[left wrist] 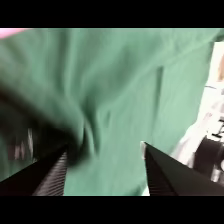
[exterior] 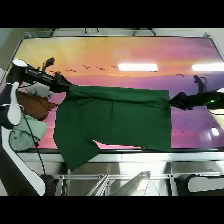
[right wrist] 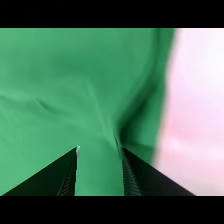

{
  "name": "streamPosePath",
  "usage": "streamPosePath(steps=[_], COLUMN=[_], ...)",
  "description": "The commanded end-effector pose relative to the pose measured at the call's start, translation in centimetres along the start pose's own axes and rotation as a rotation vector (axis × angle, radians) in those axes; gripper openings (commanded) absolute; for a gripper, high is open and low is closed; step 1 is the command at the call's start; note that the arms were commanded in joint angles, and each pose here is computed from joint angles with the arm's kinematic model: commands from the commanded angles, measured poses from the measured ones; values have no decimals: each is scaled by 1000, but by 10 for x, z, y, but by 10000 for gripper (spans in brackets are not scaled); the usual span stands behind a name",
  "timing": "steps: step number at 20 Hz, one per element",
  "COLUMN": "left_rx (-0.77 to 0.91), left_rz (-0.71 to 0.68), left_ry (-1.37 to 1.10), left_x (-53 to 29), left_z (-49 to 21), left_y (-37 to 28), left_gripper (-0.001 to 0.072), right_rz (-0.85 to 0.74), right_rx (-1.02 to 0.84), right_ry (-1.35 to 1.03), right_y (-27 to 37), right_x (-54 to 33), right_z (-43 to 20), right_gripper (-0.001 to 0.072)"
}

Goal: Fold the shirts.

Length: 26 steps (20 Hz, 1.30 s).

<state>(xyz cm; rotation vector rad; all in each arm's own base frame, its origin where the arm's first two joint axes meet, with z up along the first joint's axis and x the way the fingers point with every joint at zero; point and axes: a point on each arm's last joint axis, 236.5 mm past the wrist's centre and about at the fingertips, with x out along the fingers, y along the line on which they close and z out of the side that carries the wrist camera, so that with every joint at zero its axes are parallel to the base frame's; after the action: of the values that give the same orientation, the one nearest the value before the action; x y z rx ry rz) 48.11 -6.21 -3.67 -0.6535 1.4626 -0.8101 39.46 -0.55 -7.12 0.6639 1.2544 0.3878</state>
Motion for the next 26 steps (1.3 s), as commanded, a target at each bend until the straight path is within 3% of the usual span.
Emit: streamPosePath(steps=[1, 3, 4, 5, 9, 11, 18, 19, 20, 21, 22, 24, 26], left_rx=[-119, -195, -249, -293, -407, -433, -452, -454, -459, -469, -477, -492, -509], left_rz=[-23, -35, 13, 83, 173, 179, 166, 164, 164, 169, 178, 173, 160], left_ry=[-28, -27, -15, 9, 94, 65, 99, 107, 119, 140, 159, 190, 234], left_x=[-39, -44, -42, -39, -27, -24, -7, -4, 1, 6, 12, 25, 35], left_z=[-32, -72, -99, -127, -201, -211, -238, -241, -245, -251, -258, -270, -283], left_y=[1, 5, 16, 31, 50, 52, 39, 37, 36, 37, 39, 39, 35], left_gripper=[484, 485, 485, 485, 486, 486, 485, 486, 486, 486, 486, 486, 486], right_rz=[-217, -240, -236, -233, -137, -79, -18, 10, 26, 42, 45, 53, 53], right_rx=[118, 188, 233, 262, 363, 378, 334, 314, 307, 304, 307, 309, 309], right_ry=[100, 118, 122, 133, 181, 177, 305, 305, 298, 294, 295, 302, 301], right_y=[-44, -48, -47, -45, -31, -21, 6, 14, 18, 21, 21, 24, 24], right_x=[-54, -64, -62, -56, -19, -2, 39, 42, 43, 43, 43, 42, 42], right_z=[-47, -87, -108, -128, -184, -196, -227, -226, -223, -222, -222, -223, -223], right_gripper=[321, 359, 502, 521, 517, 423, 423, 407, 289, 219, 220, 18, 18])
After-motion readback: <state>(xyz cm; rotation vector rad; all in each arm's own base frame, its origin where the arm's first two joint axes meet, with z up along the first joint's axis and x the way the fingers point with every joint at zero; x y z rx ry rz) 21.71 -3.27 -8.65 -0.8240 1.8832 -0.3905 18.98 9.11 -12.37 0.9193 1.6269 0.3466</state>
